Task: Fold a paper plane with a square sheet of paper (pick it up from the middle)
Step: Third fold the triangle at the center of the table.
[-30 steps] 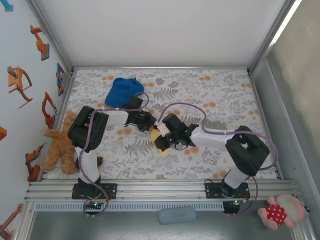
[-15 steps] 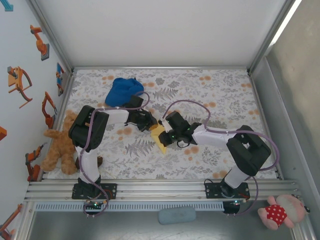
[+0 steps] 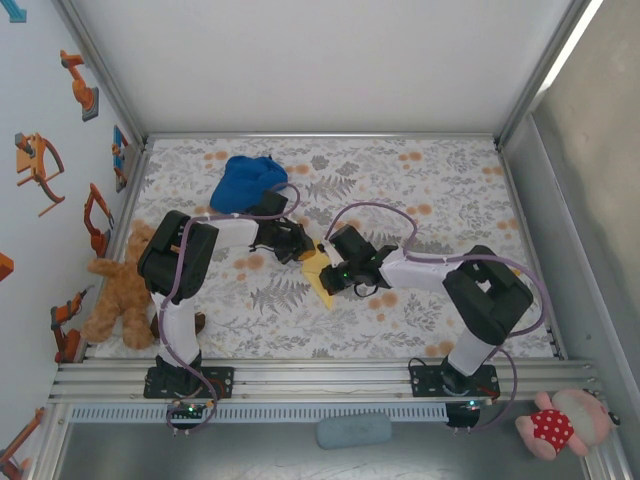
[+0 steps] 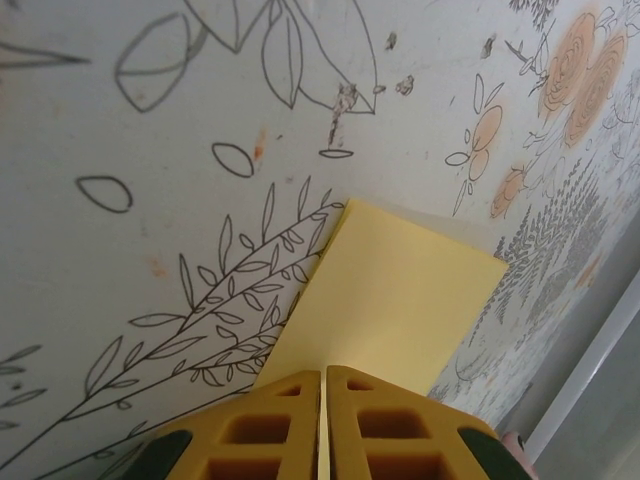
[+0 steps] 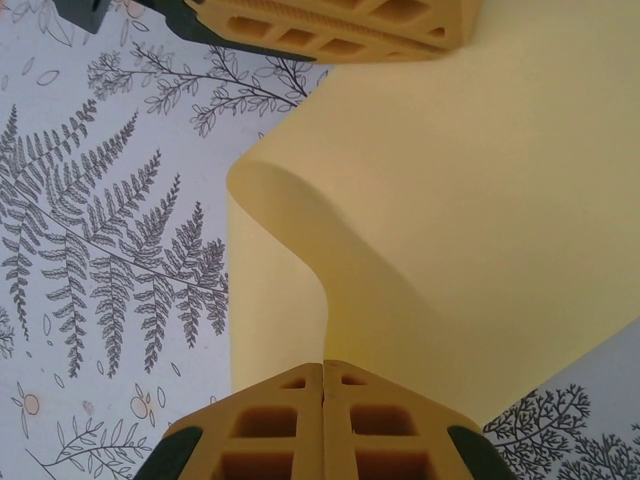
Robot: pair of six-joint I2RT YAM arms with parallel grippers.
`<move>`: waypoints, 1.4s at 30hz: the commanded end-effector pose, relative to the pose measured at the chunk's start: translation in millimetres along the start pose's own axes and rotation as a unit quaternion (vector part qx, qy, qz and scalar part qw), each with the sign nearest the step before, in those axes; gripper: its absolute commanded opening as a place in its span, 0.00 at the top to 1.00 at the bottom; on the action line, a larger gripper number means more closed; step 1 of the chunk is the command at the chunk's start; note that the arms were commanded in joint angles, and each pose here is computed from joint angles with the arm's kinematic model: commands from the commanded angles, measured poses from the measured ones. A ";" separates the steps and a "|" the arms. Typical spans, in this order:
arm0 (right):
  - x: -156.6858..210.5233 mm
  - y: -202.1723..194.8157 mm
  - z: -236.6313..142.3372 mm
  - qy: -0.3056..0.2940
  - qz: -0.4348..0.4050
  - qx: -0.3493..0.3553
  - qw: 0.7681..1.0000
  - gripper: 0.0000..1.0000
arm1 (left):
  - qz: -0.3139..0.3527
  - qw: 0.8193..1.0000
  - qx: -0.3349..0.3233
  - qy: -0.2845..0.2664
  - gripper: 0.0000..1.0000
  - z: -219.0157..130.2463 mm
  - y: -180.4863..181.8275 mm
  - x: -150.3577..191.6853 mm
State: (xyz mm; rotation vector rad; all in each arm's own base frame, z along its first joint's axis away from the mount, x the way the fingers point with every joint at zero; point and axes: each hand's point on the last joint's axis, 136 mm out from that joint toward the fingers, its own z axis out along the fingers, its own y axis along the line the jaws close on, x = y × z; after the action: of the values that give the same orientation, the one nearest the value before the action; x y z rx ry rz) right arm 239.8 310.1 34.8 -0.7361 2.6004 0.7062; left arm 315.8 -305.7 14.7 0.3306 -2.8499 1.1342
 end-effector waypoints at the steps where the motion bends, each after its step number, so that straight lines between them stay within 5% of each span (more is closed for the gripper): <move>1: -6.2 -4.1 0.4 0.000 0.013 0.010 1.000 1.00 | -0.007 0.999 -0.031 0.018 0.89 7.5 16.1 8.9; 42: -2.8 -15.2 9.7 0.012 0.018 0.032 0.999 1.00 | -0.007 0.999 -0.034 0.021 0.92 8.4 18.3 9.4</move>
State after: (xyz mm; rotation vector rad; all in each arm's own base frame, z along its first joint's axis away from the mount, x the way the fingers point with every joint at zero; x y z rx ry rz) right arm 243.5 304.4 19.9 -0.7134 2.6525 0.6443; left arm 314.4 -305.3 13.7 0.3279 -2.8471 1.1222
